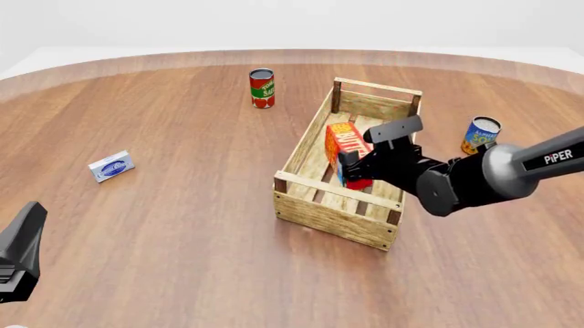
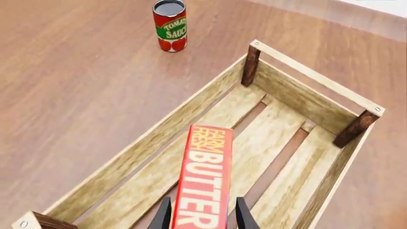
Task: Pick up the butter and put it in the tray.
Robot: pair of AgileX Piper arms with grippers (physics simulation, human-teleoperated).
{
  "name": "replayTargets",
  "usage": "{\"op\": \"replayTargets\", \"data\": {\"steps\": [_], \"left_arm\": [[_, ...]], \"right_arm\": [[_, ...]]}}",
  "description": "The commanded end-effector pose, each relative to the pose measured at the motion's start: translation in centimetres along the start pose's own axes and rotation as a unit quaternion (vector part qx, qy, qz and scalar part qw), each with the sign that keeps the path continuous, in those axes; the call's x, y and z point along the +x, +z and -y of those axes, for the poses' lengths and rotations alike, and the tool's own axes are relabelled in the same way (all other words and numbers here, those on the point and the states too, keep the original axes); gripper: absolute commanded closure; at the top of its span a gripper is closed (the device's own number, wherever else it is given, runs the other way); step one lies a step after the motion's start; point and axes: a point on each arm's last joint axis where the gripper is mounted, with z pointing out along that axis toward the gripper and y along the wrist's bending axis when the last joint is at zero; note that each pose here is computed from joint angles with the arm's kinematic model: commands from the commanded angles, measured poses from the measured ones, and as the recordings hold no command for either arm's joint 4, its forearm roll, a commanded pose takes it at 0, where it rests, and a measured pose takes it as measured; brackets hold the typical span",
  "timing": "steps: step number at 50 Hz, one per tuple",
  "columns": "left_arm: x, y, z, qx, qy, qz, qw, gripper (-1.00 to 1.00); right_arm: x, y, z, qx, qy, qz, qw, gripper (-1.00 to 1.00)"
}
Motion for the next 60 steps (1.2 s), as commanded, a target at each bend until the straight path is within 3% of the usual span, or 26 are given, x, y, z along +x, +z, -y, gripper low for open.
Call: {"op": "replayTargets", "data": {"steps": [1,53,55,60], "left_arm": [[0.0,0.0,0.0,0.0,0.0,0.0,1.0,-1.0],[0.0,0.0,0.0,0.0,0.0,0.0,1.0,-1.0],[0.0,0.0,0.0,0.0,0.0,0.0,1.0,-1.0],[0.0,0.0,0.0,0.0,0.0,0.0,1.0,-1.0]], "right_arm": [[-0.4,-0.1,-0.1,-0.001,0.003,0.007,1.0,-1.0],[-2.4,-0.8,0.7,0.01,-0.002,0.035,0.9993,-1.0],[-1.5,-4.0,0.5,0.008,-0.001,0.031,0.9995,-1.0],[-2.0,-3.8,0.5,0.007,-0.001,0.037,0.9993,-1.0]]}}
